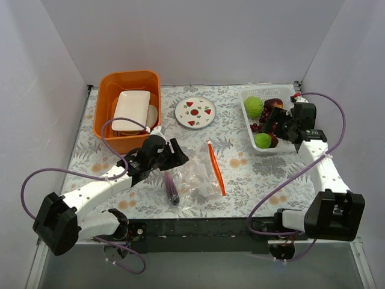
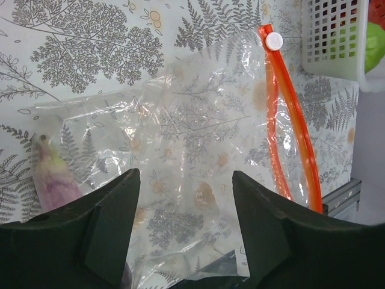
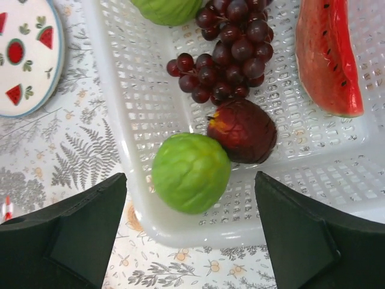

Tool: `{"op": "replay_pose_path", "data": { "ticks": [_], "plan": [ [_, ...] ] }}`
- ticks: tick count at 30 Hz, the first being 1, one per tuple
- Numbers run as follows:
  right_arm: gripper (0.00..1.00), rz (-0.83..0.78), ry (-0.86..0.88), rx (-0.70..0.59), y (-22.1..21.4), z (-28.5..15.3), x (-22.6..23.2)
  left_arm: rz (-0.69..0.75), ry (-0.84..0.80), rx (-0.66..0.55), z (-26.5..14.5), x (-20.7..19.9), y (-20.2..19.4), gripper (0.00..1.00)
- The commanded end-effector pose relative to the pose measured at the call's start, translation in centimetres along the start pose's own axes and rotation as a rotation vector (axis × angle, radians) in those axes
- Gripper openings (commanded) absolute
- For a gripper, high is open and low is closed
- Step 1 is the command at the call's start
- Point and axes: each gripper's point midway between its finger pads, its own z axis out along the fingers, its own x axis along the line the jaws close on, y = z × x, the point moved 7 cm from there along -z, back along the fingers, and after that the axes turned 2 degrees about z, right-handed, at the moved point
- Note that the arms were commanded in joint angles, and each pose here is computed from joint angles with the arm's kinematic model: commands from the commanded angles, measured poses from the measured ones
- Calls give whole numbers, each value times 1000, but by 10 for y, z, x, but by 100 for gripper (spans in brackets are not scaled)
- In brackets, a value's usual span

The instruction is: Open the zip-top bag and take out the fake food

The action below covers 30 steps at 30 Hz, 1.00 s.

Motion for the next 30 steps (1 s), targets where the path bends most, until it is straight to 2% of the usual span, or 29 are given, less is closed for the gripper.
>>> {"op": "replay_pose_path", "data": {
  "ticks": [1, 3, 7, 10, 19, 30],
  "plan": [
    [89, -61, 120, -19, -9, -27, 29, -49, 59, 14, -21, 12, -7, 62],
    [82, -75, 202, -22, -19, -37, 44, -70, 77, 20, -25, 17, -11, 61],
    [48, -79, 421, 67, -64, -51, 88, -125, 110, 49, -39, 29, -24, 56],
    [40, -88, 542, 127, -93, -56, 109, -169, 131, 72, -49, 38, -35, 51],
    [33, -63, 774, 338, -149, -47, 150, -257, 232, 134, -62, 63, -60, 41],
    [31, -53, 817, 452, -188, -39, 161, -326, 239, 183, -53, 77, -82, 38]
  ]
}}
